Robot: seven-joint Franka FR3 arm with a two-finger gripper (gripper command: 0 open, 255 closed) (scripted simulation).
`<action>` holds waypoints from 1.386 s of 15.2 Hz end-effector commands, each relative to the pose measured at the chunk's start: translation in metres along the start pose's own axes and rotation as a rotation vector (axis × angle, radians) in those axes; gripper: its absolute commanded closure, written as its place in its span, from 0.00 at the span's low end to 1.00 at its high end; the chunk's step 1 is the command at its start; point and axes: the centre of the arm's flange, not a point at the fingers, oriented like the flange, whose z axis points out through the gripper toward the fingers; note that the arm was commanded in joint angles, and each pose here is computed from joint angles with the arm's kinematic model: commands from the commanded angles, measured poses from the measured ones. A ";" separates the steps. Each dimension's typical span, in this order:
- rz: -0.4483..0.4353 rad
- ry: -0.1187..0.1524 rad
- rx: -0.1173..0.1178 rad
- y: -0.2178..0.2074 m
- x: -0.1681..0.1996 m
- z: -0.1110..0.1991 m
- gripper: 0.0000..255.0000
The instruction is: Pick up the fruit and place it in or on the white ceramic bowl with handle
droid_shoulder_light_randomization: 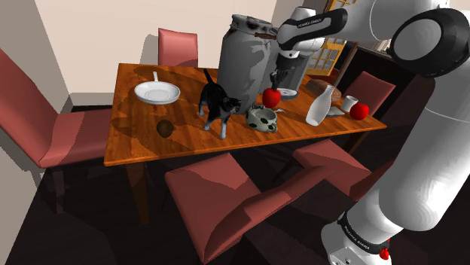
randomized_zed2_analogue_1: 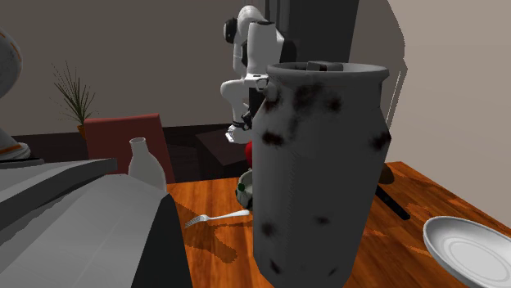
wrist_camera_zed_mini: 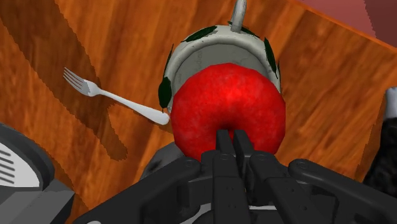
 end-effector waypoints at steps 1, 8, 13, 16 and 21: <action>0.000 0.001 0.000 -0.001 -0.001 0.010 1.00; 0.000 0.001 0.000 -0.002 -0.002 0.025 1.00; 0.000 0.001 0.000 -0.002 -0.002 0.025 0.00; 0.000 0.001 0.000 -0.002 -0.002 0.025 0.00; 0.000 0.001 0.000 -0.002 -0.002 -0.015 0.00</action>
